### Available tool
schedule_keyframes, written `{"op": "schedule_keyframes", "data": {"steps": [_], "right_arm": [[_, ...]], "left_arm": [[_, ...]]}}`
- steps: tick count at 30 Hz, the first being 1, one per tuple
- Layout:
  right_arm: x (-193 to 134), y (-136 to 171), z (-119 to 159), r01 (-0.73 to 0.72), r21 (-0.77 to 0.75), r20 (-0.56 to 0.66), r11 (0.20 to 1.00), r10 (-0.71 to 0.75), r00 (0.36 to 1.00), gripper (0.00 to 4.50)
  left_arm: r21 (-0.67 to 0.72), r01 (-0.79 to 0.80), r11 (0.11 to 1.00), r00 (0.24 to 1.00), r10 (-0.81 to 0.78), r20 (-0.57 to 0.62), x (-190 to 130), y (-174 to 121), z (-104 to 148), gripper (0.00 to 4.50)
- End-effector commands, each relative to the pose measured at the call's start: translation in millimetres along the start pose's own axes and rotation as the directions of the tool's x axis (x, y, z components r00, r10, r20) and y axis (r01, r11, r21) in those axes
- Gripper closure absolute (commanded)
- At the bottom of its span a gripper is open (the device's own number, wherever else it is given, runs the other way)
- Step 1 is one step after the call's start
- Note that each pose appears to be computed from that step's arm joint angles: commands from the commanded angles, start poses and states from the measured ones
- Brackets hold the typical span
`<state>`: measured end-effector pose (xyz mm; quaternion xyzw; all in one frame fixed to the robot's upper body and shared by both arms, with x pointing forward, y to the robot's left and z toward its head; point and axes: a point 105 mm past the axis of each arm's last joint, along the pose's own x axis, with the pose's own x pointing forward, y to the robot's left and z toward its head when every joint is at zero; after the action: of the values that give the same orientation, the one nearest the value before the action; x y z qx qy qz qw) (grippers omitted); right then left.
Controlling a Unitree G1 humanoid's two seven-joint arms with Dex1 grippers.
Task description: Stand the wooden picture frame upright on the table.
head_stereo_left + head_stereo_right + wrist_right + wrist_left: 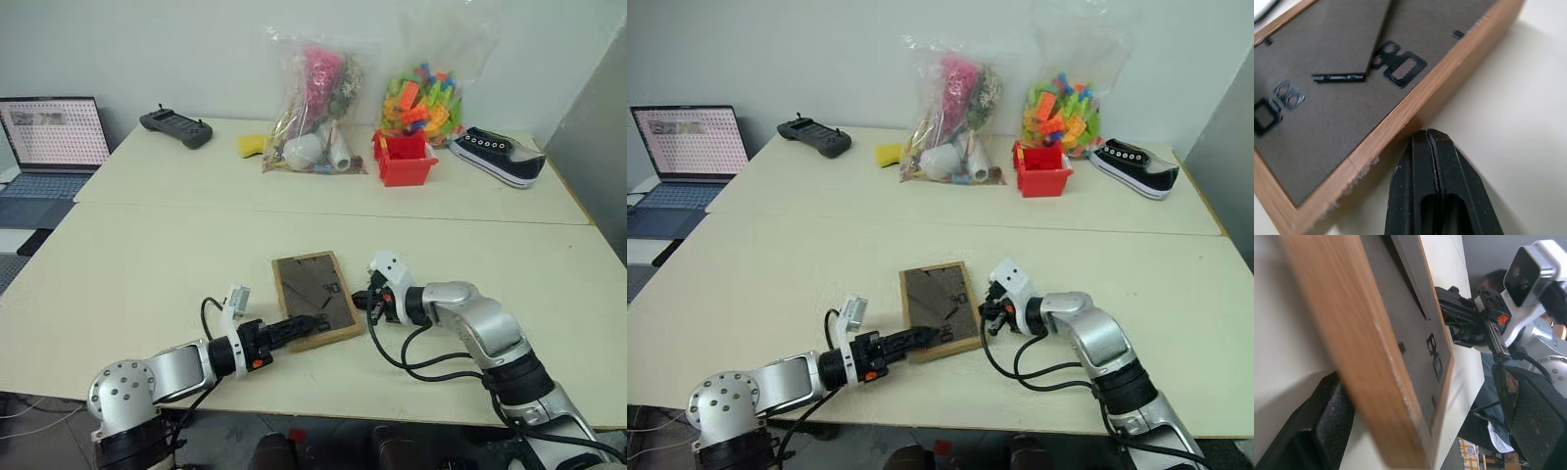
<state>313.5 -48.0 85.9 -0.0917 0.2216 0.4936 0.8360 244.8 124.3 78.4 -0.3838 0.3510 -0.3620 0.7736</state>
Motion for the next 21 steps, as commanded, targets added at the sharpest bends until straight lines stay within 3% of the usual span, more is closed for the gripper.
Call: {"op": "schedule_keyframes", "data": {"steps": [1, 4, 14, 18, 21], "right_arm": [[-4, 3, 9, -0.011, -0.033, 0.025, 0.999, 0.012, 1.0, 4.5], [-6, -2, 4, 0.007, -0.031, 0.012, 0.999, -0.007, 1.0, 4.5], [-25, -35, -2, 0.15, -0.045, 0.004, 0.988, -0.15, 0.989, 4.5], [-51, -57, 21, 0.207, -0.031, 0.075, 0.978, -0.205, 0.976, 4.5], [-65, -53, 48, 0.116, 0.003, 0.149, 0.993, -0.115, 0.982, 4.0]], "left_arm": [[-0.05, -0.075, 0.996, 0.996, 0.072, -0.056, 9, 16, -14, 0.03], [-0.052, -0.059, 0.997, 0.998, 0.057, -0.041, 9, 15, -11, 0.48], [-0.032, -0.009, 0.999, 1.0, 0.008, -0.008, 8, 4, 4, 2.58], [0.038, 0.062, 0.997, 0.998, -0.062, -0.007, 9, -15, 17, 3.18], [0.151, 0.147, 0.977, 0.989, -0.145, -0.025, 8, -39, 32, 3.21]]}}
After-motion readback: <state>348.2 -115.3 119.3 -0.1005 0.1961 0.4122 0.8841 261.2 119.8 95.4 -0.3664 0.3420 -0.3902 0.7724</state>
